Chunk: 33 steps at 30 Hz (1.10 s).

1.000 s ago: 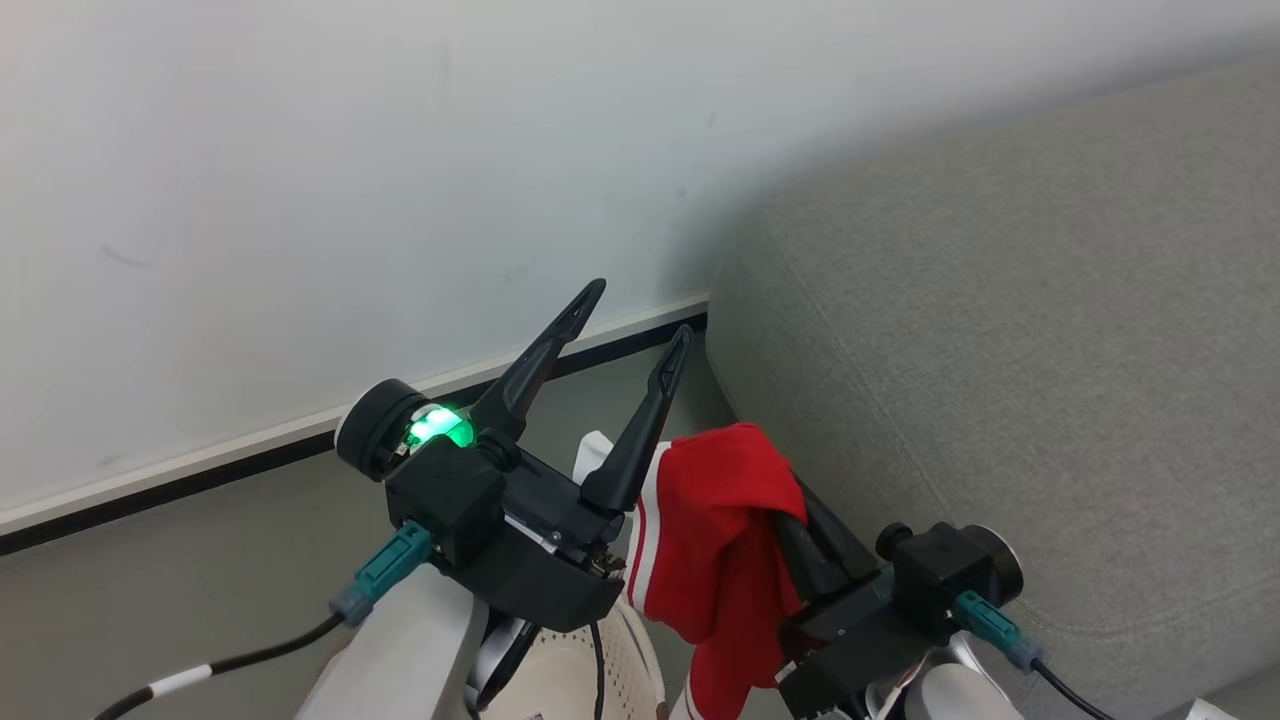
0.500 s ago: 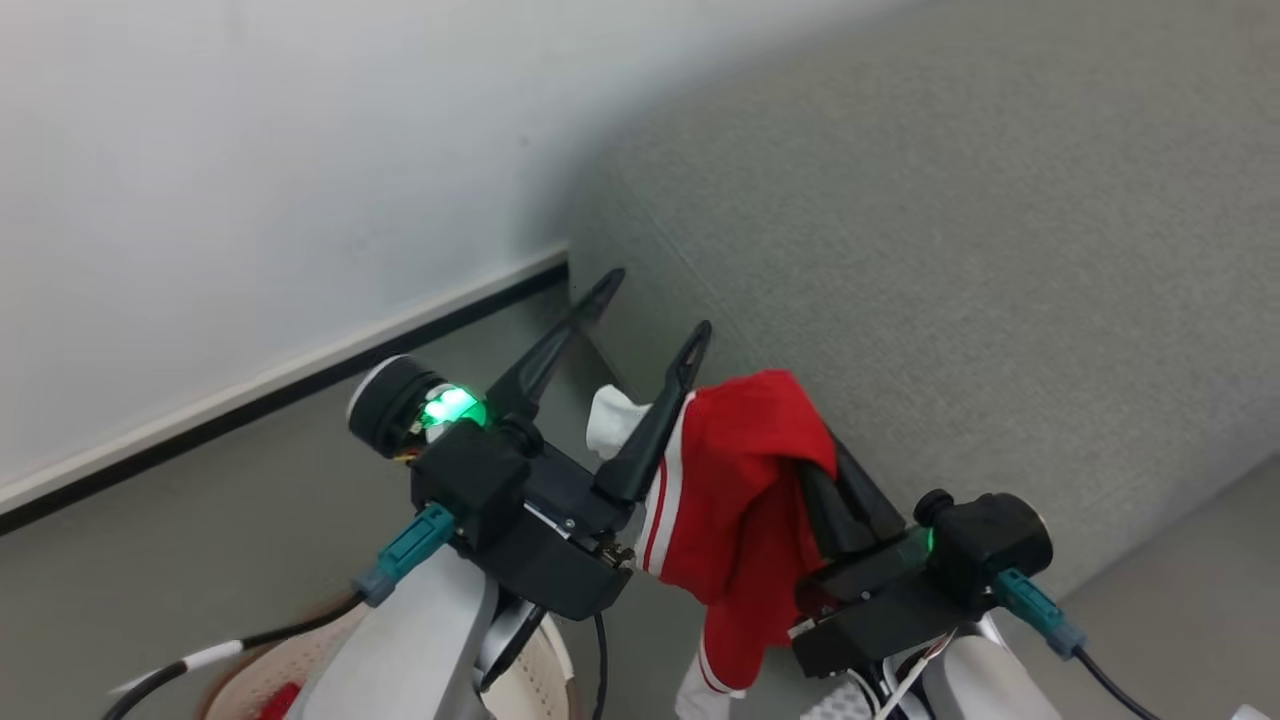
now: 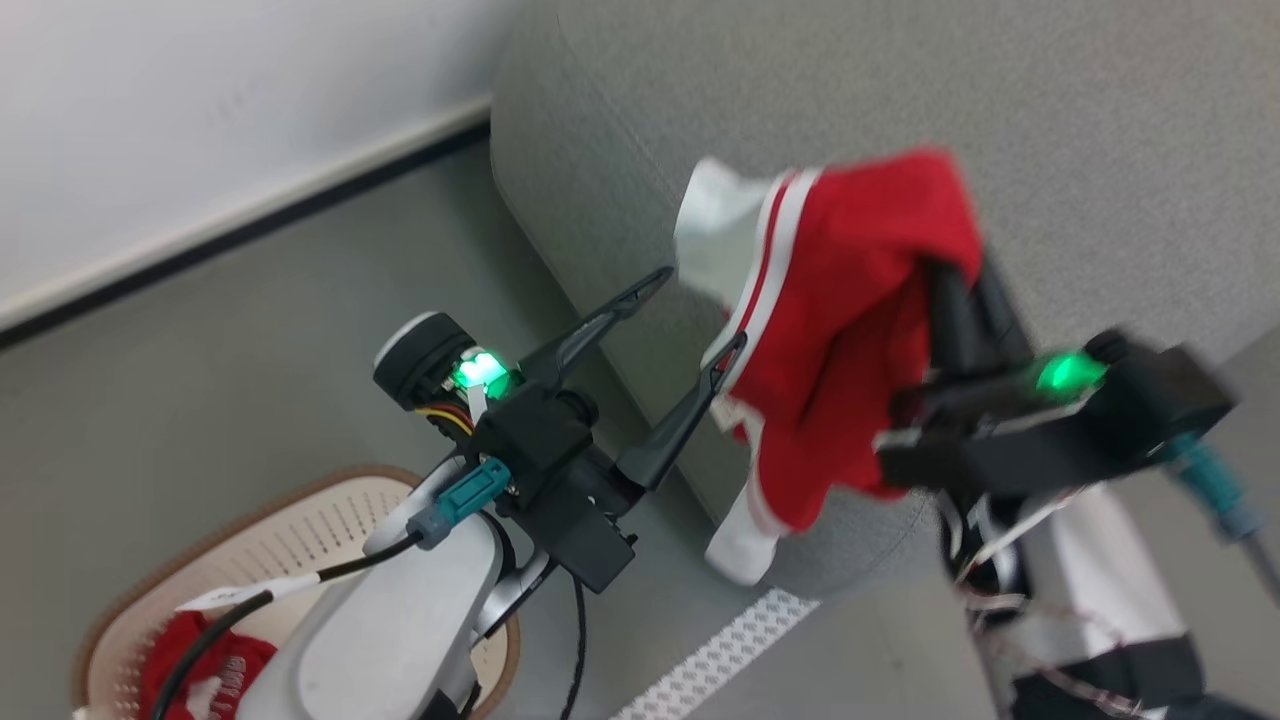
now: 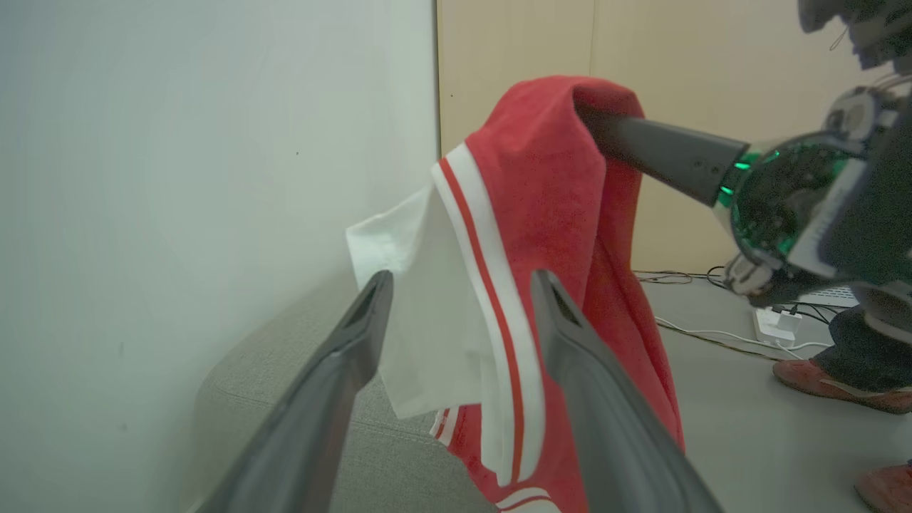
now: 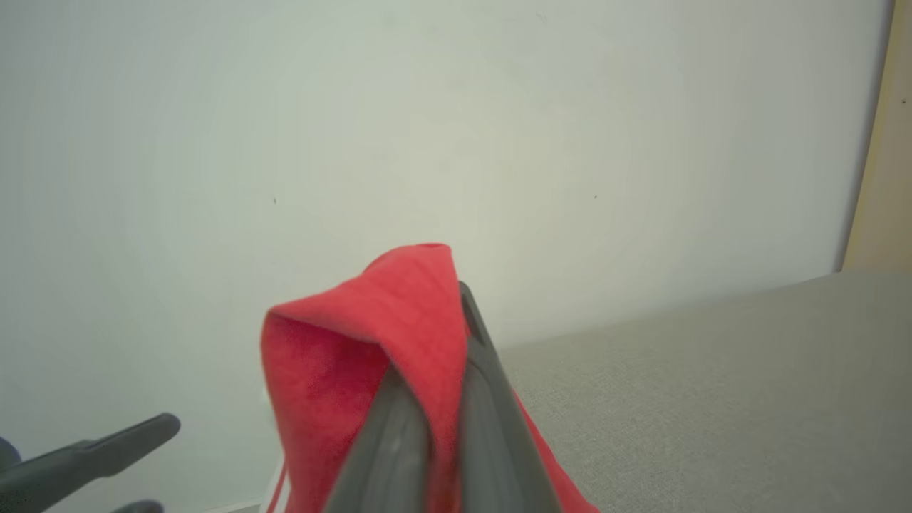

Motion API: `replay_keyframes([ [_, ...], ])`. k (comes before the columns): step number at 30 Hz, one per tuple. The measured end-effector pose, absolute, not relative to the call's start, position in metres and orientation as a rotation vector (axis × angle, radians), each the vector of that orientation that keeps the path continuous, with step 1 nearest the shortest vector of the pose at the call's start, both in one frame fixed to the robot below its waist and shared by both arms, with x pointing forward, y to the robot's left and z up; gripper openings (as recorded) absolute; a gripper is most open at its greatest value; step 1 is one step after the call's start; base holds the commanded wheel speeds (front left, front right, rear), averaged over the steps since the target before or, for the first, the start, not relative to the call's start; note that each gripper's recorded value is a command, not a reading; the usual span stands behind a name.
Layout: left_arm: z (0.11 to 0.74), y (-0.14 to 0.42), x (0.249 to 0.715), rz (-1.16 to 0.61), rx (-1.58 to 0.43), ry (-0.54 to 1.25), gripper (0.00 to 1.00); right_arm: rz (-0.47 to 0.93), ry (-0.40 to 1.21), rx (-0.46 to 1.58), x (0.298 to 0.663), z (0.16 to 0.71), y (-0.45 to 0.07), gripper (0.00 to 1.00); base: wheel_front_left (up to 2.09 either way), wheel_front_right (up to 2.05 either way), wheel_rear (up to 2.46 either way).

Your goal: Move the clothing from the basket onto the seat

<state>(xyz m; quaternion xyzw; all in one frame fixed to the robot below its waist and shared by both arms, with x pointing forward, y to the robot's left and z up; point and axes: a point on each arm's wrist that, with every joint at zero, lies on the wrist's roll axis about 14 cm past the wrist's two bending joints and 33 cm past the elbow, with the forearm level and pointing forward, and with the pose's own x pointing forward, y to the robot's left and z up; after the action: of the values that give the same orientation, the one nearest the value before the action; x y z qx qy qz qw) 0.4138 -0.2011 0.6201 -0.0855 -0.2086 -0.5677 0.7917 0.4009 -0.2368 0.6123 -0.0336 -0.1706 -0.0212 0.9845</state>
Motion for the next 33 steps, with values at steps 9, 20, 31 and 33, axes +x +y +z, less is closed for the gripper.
replay_keyframes([
  [9, 0.562, -0.207, 0.448, -1.263, -0.153, -0.347, 1.00, -0.105, -0.549, -0.215, 0.462, 0.691, -0.286, 0.00, 0.00, 0.00, 0.00],
  [20, 0.483, -0.202, 0.474, -1.300, -0.165, -0.237, 1.00, -0.151, -0.630, -0.527, 0.537, 0.735, -0.325, 0.00, 0.00, 0.00, 0.00],
  [31, 0.410, -0.181, 0.486, -1.254, -0.198, -0.090, 1.00, -0.319, -0.227, -0.277, 0.590, 0.561, -0.398, 0.00, 0.00, 0.00, 0.00],
  [33, 0.404, -0.177, 0.487, -1.242, -0.195, -0.076, 1.00, -0.355, -0.147, -0.238, 0.589, 0.528, -0.407, 0.00, 0.00, 0.00, 0.00],
])
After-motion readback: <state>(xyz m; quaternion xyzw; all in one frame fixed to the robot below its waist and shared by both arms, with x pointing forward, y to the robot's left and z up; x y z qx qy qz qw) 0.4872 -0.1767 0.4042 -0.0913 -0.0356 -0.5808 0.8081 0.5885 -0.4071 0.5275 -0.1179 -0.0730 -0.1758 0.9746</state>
